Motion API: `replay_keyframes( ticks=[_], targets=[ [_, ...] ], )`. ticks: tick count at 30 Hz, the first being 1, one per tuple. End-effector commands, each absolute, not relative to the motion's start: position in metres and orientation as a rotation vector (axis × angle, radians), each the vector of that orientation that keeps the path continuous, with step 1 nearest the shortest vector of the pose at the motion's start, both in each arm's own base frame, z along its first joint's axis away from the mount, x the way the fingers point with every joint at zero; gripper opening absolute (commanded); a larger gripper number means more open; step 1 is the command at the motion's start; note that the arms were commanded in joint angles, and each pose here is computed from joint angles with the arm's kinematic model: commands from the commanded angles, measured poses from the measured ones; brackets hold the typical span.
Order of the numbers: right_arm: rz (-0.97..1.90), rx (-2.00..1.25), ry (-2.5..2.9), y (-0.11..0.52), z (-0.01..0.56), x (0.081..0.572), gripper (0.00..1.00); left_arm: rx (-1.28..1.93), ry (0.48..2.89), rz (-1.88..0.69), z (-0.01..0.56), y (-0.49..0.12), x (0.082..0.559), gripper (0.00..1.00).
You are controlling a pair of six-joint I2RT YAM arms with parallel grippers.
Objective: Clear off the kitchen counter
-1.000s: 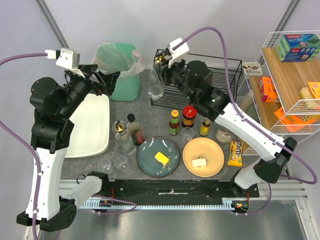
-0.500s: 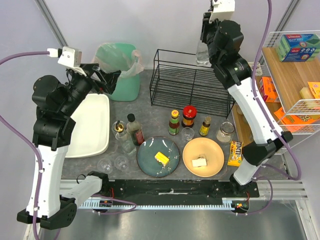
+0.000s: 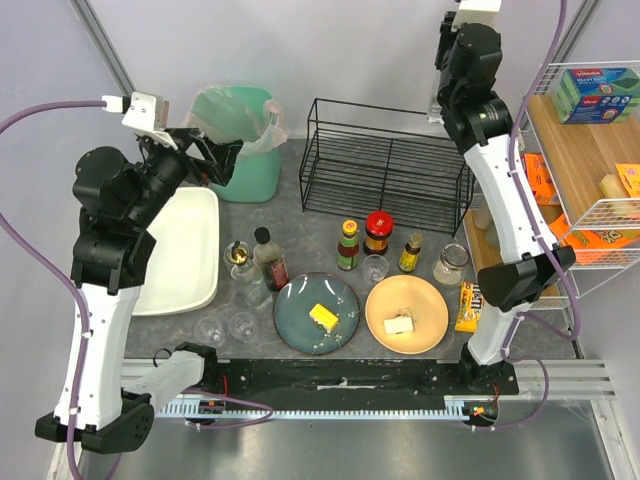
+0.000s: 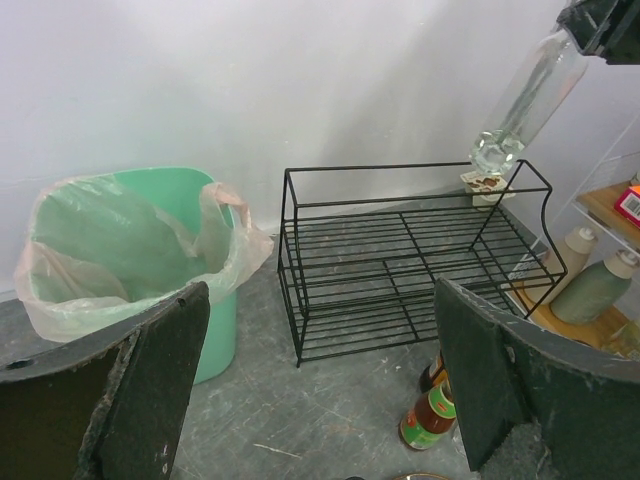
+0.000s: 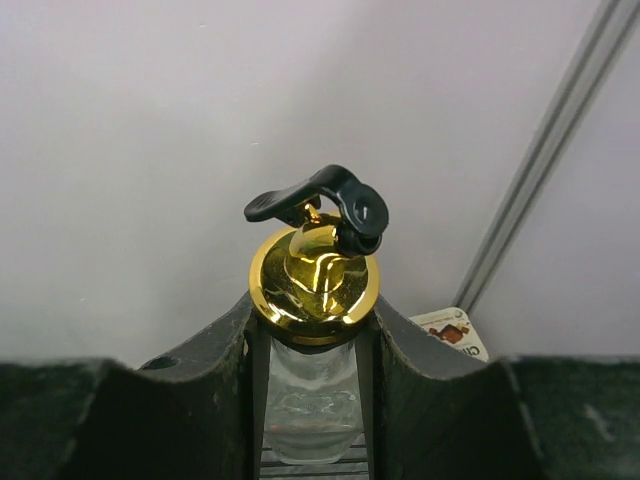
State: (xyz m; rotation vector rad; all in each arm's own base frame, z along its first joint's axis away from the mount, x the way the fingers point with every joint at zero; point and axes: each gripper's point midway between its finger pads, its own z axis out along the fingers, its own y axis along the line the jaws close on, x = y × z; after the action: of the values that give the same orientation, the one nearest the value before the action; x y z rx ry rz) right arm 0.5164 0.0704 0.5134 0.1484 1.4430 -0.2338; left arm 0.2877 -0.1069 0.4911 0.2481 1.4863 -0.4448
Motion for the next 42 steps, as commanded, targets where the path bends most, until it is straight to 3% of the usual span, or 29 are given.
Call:
replay_keyframes(
  ticks=[1,38,40,42],
  targets=[
    [-0.181,0.283,1.270,0.039,0.563,0.503,0.00,0.226,1.450,-0.439,0.500,-0.105,0.294,0.98],
    [-0.201,0.297,1.490,0.002,0.450,0.537,0.00,0.220,1.489,-0.438,0.486,-0.107,0.308,0.98],
    [-0.197,0.298,1.494,0.002,0.447,0.536,0.04,0.222,1.488,-0.440,0.486,-0.107,0.307,0.98],
    [-0.195,0.300,1.499,0.002,0.445,0.535,0.19,0.221,1.488,-0.439,0.487,-0.107,0.307,0.98]
  ],
)
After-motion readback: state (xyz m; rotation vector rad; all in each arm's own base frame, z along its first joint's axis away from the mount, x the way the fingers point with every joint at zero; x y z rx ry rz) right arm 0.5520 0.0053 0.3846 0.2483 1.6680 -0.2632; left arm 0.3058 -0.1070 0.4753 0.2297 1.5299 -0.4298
